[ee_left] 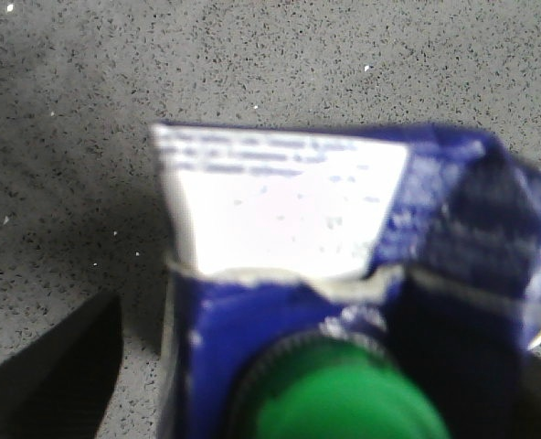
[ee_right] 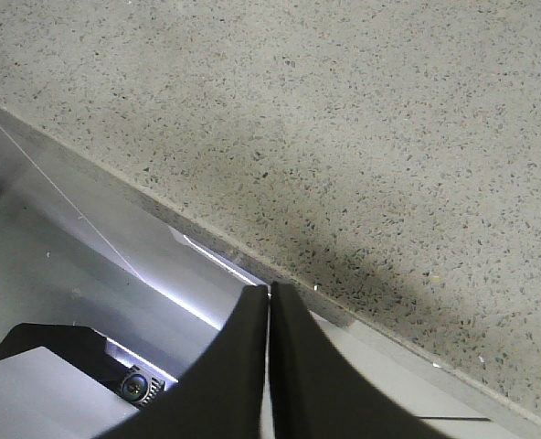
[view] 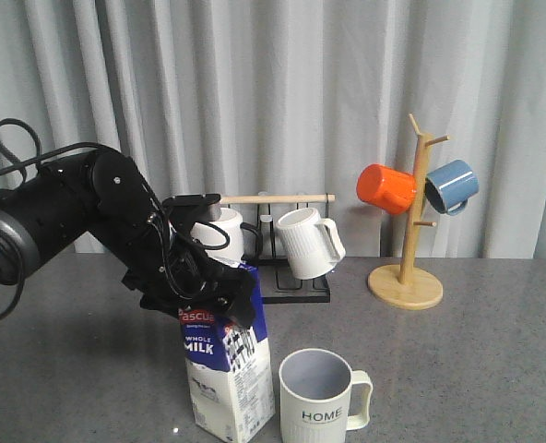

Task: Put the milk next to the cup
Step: 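Open the left gripper and raise it away from the carton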

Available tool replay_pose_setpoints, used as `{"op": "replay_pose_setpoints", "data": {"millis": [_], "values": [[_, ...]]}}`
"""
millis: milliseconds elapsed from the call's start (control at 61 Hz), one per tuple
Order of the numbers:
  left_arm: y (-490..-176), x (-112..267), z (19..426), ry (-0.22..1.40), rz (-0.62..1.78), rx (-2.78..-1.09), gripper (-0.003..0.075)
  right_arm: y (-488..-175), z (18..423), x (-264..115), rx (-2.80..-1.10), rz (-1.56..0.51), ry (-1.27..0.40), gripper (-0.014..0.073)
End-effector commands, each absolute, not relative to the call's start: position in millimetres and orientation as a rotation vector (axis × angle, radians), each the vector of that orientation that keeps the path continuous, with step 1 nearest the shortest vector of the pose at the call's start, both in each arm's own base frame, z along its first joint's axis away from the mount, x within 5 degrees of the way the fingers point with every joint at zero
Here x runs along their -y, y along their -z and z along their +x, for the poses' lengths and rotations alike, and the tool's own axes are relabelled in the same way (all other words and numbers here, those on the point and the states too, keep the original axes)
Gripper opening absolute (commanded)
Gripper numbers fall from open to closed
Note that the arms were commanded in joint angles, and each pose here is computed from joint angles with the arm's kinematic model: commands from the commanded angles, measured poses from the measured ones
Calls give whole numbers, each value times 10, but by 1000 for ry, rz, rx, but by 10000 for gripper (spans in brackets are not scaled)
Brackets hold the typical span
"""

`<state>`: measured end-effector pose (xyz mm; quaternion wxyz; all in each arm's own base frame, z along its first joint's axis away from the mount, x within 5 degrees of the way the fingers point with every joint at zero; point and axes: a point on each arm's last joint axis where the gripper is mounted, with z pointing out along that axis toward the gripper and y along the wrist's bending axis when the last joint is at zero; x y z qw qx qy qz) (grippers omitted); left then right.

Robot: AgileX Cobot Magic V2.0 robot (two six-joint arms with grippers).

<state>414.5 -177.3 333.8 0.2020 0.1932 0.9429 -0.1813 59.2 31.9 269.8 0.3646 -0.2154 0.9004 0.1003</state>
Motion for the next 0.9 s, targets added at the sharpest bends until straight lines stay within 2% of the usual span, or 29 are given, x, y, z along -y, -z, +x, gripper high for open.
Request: {"op": "replay_pose_setpoints", "data": {"millis": [0,361,640,771,886], "values": [[-3777,1748,3958,557,530,-2521,614,-2805,635,-329,-2249,-533,-259,-5],[-4146,1667,3735,560,531,-2431,609,-2805,635,-329,-2249,-533,-259,-5],[-4599,1543,3395,573,510,-2319,601,-2808,638,-329,-2247,-528,-259,-5],[-4927,1431,3088,586,488,-2232,569,-2836,666,-326,-2208,-508,-251,-5],[-5244,1300,2730,589,484,-2132,497,-2895,721,-312,-2142,-422,-247,-5]]}}
